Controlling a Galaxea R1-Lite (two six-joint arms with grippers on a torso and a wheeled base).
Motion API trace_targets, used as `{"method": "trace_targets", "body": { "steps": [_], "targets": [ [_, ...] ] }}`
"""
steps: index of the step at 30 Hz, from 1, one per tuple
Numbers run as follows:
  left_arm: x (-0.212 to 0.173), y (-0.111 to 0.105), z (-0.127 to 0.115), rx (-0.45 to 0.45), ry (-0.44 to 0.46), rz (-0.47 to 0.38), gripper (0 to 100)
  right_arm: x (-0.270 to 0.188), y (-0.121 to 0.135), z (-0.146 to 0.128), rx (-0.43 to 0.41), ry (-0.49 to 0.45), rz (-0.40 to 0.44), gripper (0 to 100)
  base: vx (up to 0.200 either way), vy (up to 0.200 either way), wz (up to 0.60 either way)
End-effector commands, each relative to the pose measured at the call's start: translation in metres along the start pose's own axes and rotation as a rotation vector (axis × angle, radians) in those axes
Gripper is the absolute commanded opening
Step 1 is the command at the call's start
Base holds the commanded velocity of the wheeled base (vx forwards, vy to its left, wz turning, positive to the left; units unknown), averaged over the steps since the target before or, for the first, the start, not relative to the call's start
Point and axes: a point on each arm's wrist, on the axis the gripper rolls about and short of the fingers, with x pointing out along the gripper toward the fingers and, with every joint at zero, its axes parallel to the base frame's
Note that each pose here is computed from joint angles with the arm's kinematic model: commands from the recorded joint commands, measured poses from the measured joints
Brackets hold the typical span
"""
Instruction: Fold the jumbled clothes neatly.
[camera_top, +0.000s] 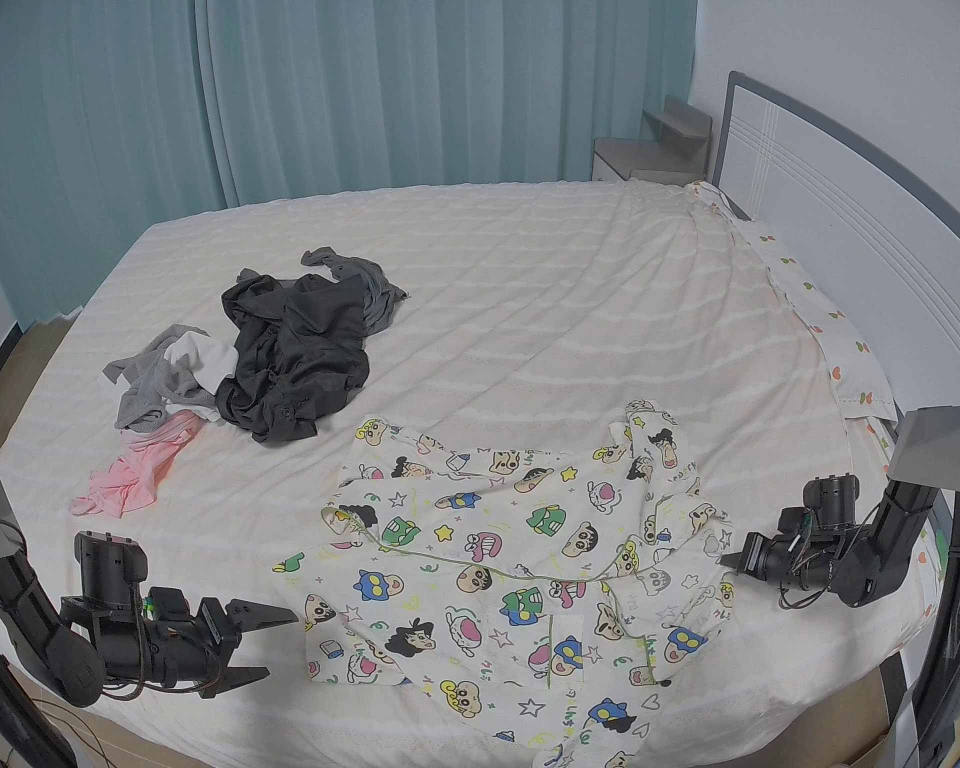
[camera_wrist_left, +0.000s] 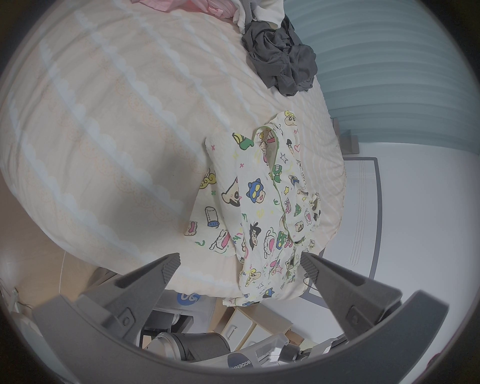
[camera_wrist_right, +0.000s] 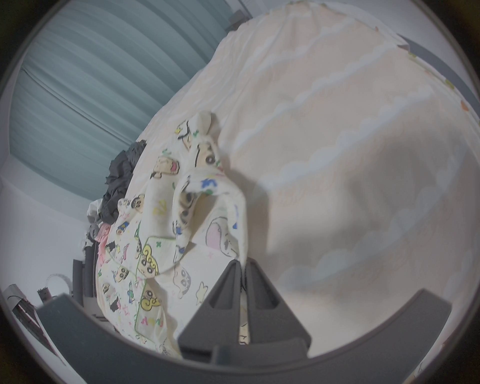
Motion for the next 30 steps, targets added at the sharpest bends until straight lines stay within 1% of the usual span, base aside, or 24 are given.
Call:
{"method": "trace_targets", "body": {
  "steps": [1,6,7,15,21,27,30],
  "targets": [
    [0.001,0.001,0.0,-0.002,0.003,0.004,100,-0.006,-0.007,0.013,0.01,-0.062,-0.024,0,0.0,0.0,0.0],
    [0.001,0.001,0.0,-0.003,0.004,0.005,100,-0.01,-0.018,0.027,0.006,-0.115,-0.044,0,0.0,0.0,0.0],
    [0.001,0.001,0.0,-0.002,0.003,0.006,100,-0.011,-0.023,0.03,0.0,-0.126,-0.057,0,0.0,0.0,0.0],
    [0.001,0.001,0.0,-0.001,0.003,0.008,100,-0.017,-0.043,0.046,-0.011,-0.181,-0.101,0,0.0,0.0,0.0],
    [0.001,0.001,0.0,-0.001,0.003,0.008,100,-0.022,-0.054,0.055,-0.033,-0.216,-0.125,0,0.0,0.0,0.0],
    [0.002,0.001,0.0,0.001,0.004,0.008,100,-0.025,-0.062,0.068,-0.028,-0.262,-0.139,0,0.0,0.0,0.0],
    [0.002,0.001,0.0,0.004,0.007,0.009,100,-0.026,-0.066,0.069,-0.015,-0.254,-0.151,0,0.0,0.0,0.0]
  ]
}}
